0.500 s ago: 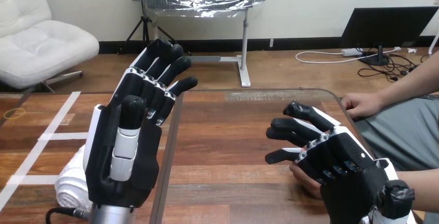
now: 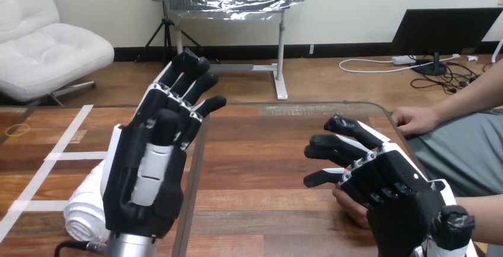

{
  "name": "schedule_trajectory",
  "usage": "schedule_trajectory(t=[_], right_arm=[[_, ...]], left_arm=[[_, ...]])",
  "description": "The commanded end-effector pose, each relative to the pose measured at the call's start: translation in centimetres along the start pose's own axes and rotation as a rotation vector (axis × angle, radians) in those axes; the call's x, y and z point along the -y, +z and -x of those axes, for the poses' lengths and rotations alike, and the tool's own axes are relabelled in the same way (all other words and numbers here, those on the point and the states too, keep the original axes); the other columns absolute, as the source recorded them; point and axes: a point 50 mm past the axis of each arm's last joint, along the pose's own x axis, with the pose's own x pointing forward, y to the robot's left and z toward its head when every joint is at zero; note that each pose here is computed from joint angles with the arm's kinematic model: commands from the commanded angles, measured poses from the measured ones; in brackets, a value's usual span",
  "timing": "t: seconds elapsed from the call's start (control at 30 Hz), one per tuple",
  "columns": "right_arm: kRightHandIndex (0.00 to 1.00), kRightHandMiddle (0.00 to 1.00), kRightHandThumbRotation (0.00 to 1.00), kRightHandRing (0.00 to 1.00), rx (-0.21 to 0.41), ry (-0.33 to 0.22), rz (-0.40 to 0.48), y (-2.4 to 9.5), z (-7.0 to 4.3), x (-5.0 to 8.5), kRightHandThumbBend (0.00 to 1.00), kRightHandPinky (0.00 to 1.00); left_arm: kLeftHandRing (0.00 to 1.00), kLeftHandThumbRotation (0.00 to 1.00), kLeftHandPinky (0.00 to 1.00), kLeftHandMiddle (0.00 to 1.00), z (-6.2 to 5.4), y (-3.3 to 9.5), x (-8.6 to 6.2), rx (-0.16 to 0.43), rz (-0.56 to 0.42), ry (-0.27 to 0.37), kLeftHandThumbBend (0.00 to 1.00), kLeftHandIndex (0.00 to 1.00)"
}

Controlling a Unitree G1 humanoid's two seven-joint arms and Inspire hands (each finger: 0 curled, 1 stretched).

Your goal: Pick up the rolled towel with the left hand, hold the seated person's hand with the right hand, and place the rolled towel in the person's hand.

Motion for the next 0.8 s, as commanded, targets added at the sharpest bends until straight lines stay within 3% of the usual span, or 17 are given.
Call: schedule_trajectory(t=[0.0,0.13,0.4,0.77], right_arm=[[0.79,0.75,1.00,0.74,0.096,0.021,0.025,1.1,-1.4,0.0,0.79,0.58],[0.79,0.75,1.00,0.74,0.097,0.020,0.024,1.1,-1.4,0.0,0.79,0.58],[0.79,0.75,1.00,0.75,0.096,0.023,0.020,1.0,-1.6,0.0,0.79,0.58],[0.78,0.75,1.00,0.74,0.103,0.021,0.028,0.9,-1.7,0.0,0.78,0.59]], left_arm=[[0.84,0.44,0.77,0.85,-0.1,-0.4,-0.7,-0.013,-0.062,0.025,0.88,0.84],[0.84,0.39,0.75,0.85,-0.5,-0.5,-1.1,-0.020,-0.150,0.046,0.96,0.85],[0.88,0.26,0.76,0.89,-1.3,-0.6,-1.9,-0.015,-0.256,0.073,1.00,0.89],[0.90,0.22,0.80,0.91,-2.6,-0.5,-3.2,-0.010,-0.465,0.110,1.00,0.91]])
